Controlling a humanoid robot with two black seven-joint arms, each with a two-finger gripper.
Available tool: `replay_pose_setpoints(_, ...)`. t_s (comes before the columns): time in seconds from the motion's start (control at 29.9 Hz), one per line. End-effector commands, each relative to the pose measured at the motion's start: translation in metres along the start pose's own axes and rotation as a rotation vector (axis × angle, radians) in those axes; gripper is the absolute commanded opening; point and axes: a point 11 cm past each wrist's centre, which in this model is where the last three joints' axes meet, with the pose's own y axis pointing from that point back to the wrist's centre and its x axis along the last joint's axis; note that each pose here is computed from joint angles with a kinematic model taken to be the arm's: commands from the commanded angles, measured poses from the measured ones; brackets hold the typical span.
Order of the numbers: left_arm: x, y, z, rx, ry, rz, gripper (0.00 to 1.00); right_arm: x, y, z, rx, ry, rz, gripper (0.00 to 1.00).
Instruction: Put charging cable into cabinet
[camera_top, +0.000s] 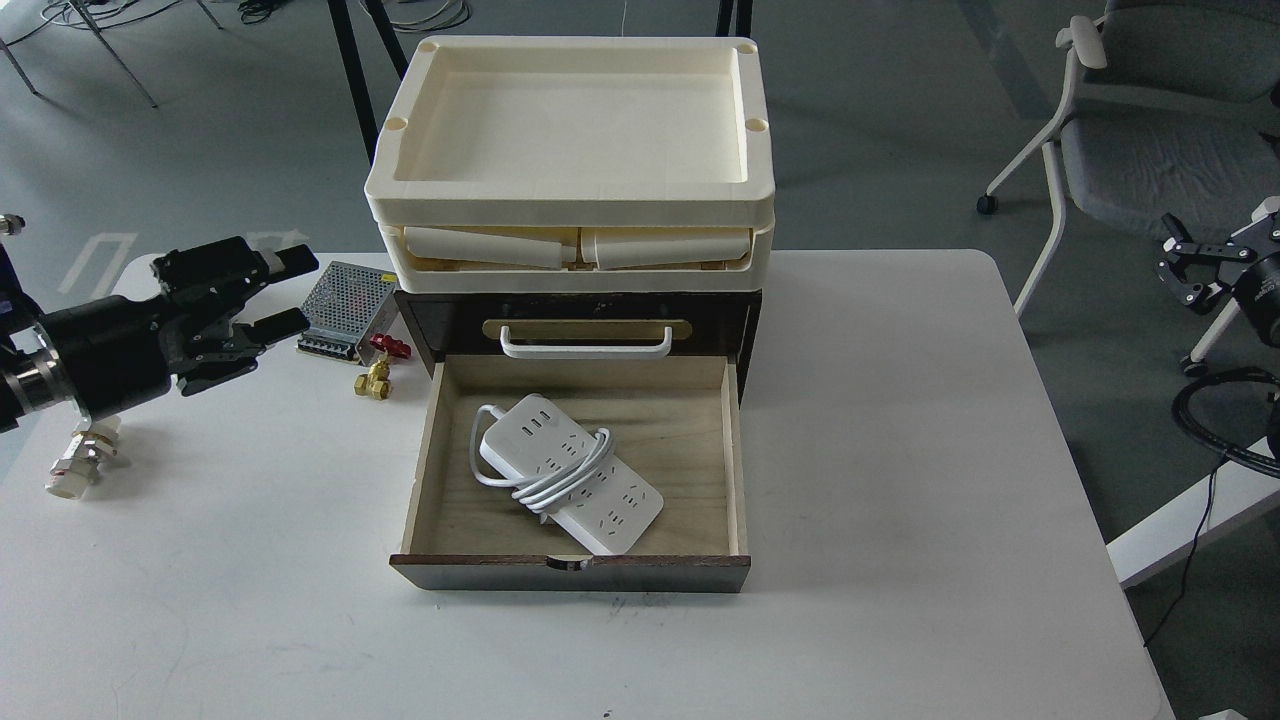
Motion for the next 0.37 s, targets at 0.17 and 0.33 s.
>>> replay_pose_setpoints(0.17,0.087,-0.009,0.006,-0.214,0.173,0.348,0.95,-0.081,-0.020,-0.042,0.096,-0.060,-0.240,1.00)
replay_pose_setpoints(0.33,0.096,-0.018,0.013,-0.285,0.200,0.391,0.96,-0.082,-0.019,-0.058,0.157,-0.091,-0.246,1.00)
